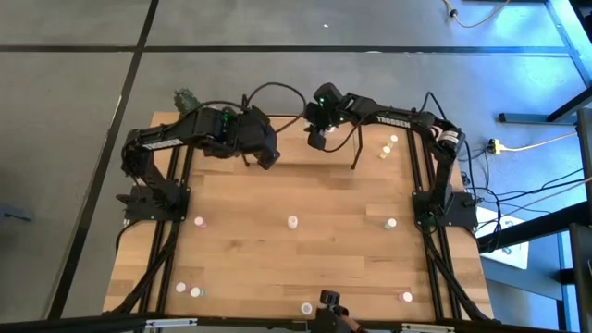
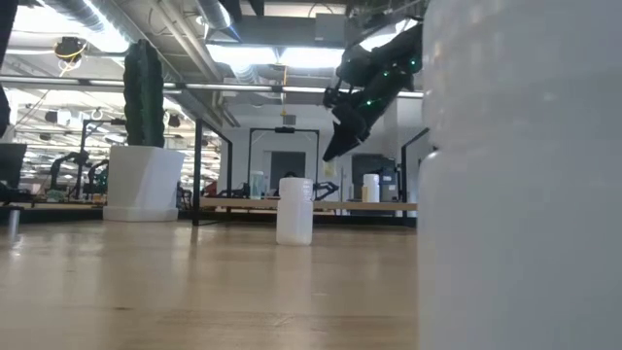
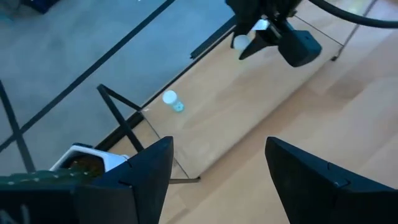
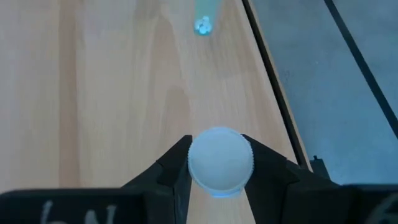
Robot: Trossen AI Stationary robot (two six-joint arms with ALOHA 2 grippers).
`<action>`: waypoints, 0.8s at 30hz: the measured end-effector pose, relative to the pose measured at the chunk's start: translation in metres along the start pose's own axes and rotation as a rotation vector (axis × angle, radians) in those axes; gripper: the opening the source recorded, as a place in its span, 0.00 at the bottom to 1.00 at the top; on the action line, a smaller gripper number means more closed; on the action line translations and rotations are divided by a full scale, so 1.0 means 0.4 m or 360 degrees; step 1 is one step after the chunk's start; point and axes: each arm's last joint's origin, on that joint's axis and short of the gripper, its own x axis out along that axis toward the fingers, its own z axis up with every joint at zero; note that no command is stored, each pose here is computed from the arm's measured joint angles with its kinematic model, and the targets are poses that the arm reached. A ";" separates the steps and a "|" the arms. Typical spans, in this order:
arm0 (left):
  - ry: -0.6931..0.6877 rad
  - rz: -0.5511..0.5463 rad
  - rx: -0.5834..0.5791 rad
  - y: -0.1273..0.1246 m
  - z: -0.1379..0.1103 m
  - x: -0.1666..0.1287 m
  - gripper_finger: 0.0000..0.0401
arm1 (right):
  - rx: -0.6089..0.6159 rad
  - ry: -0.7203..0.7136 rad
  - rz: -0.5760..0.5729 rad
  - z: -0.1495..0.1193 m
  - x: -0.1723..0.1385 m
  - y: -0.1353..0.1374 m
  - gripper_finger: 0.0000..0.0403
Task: Pick and place medicine bottles onto shelf by color
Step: Put the center yellow pill bottle on the shelf
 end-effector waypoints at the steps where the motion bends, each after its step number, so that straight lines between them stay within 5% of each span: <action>1: 0.0002 0.0008 -0.0008 0.003 0.002 0.003 0.62 | 0.0006 0.0002 -0.0007 -0.001 0.002 -0.002 0.31; 24: -0.0031 0.0069 -0.0219 0.053 0.051 0.049 0.62 | -0.0290 -0.0028 0.0066 -0.030 0.024 -0.053 0.31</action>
